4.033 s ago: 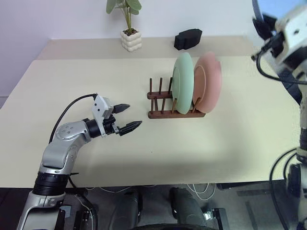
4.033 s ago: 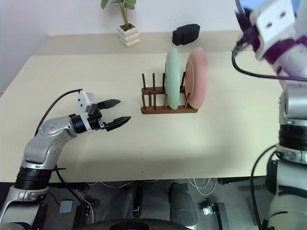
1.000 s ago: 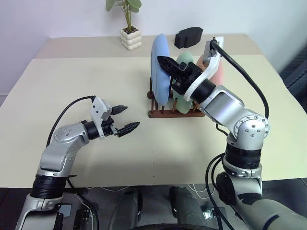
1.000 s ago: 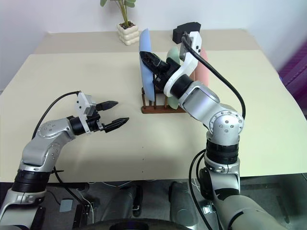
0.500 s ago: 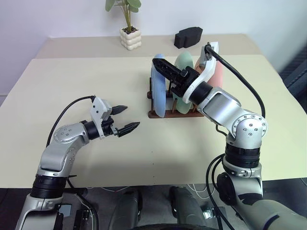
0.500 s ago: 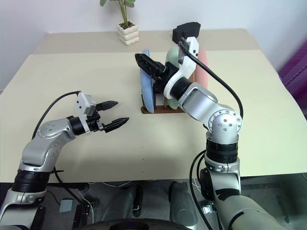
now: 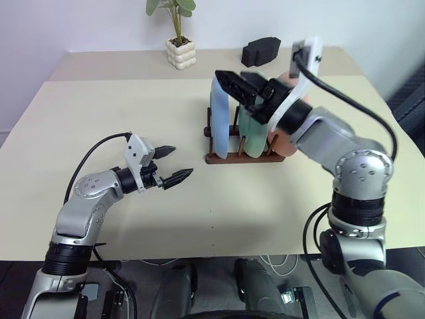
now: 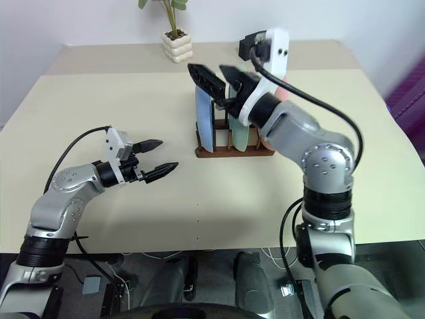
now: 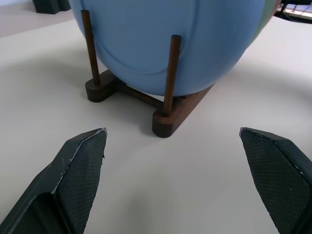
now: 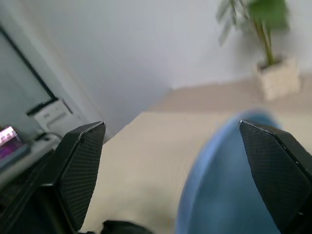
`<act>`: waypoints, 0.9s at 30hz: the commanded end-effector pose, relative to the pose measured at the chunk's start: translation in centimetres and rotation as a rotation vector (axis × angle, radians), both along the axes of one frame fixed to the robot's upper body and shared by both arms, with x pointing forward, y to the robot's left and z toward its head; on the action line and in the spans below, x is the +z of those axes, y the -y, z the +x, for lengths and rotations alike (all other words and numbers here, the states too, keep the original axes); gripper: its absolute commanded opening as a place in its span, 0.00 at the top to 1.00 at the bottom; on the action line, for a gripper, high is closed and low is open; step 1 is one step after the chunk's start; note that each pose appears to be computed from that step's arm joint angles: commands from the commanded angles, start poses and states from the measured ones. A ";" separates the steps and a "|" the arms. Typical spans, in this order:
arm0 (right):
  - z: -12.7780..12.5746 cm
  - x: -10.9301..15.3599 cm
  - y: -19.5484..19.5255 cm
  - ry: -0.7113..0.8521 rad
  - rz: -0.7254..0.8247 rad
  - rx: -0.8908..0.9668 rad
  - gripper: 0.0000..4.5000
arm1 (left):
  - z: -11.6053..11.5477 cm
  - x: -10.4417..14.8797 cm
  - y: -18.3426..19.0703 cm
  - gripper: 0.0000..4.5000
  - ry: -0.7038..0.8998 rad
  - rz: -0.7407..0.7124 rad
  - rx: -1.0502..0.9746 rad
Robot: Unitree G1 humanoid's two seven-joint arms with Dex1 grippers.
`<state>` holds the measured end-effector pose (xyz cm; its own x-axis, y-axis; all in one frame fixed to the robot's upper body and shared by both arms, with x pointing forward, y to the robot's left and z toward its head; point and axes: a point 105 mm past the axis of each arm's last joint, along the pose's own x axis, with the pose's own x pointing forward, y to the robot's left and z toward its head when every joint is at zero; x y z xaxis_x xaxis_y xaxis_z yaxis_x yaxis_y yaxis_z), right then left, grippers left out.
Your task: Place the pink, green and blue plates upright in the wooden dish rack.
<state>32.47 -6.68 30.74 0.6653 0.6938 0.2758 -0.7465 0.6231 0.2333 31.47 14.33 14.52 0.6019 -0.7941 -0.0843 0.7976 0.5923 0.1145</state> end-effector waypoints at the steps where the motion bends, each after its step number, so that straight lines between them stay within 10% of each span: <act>1: -2.2 3.8 0.8 0.202 -0.002 0.034 0.01 | -0.3 1.4 -0.1 0.00 0.061 -0.008 -0.001; 8: -2.9 5.3 9.0 0.392 -0.184 -0.164 0.01 | -0.4 1.0 -0.1 0.00 0.052 -0.016 0.006; 15: -4.0 -2.6 19.6 0.230 -0.533 -0.333 0.01 | 0.4 0.6 -0.7 0.00 0.048 -0.009 0.040; 27: -4.4 -13.6 22.2 0.030 -0.707 -0.326 0.01 | 1.5 0.0 -2.6 0.00 0.059 0.015 0.133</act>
